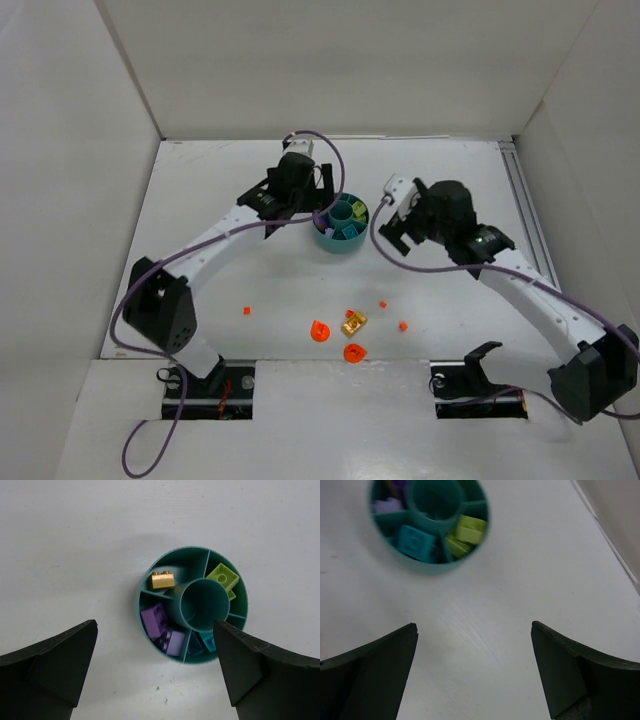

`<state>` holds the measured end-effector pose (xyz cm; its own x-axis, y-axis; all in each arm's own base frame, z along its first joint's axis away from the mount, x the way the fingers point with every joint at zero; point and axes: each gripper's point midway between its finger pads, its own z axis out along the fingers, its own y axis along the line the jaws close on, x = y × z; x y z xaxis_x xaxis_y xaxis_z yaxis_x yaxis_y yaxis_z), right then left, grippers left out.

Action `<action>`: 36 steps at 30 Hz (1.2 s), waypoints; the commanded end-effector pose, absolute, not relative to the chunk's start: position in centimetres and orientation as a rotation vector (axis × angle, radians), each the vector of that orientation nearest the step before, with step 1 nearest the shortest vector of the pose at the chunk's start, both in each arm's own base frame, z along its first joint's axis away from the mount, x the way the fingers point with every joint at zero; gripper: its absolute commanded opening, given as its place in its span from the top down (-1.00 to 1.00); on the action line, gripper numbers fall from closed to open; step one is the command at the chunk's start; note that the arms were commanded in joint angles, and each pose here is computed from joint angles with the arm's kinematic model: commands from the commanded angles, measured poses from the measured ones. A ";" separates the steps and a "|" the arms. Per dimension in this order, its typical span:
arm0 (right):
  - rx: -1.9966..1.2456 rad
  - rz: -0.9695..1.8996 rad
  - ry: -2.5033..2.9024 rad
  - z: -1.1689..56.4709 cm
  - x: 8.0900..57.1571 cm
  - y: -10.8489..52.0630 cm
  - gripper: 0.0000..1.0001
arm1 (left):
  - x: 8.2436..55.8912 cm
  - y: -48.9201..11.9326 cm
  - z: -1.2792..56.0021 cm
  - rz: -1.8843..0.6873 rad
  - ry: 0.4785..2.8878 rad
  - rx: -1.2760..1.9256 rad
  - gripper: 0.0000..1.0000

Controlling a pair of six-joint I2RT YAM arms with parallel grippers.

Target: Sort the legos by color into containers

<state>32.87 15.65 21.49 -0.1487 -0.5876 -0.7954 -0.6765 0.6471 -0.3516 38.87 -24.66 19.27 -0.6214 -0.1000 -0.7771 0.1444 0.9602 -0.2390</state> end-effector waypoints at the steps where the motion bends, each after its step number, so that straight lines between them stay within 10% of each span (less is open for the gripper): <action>1: -1.264 0.289 1.792 19.1 27.4 22.1 -0.99 | 37.0 -22.4 23.3 -0.405 2.096 -0.094 -1.00; 15: -1.719 0.261 2.168 6.9 14.1 24.1 -0.99 | 30.5 -17.8 18.3 -0.425 2.119 -0.201 -1.00; 36: -1.870 0.202 2.029 2.6 17.8 29.5 -0.80 | 30.1 -16.7 17.5 -0.356 2.147 -0.217 -1.00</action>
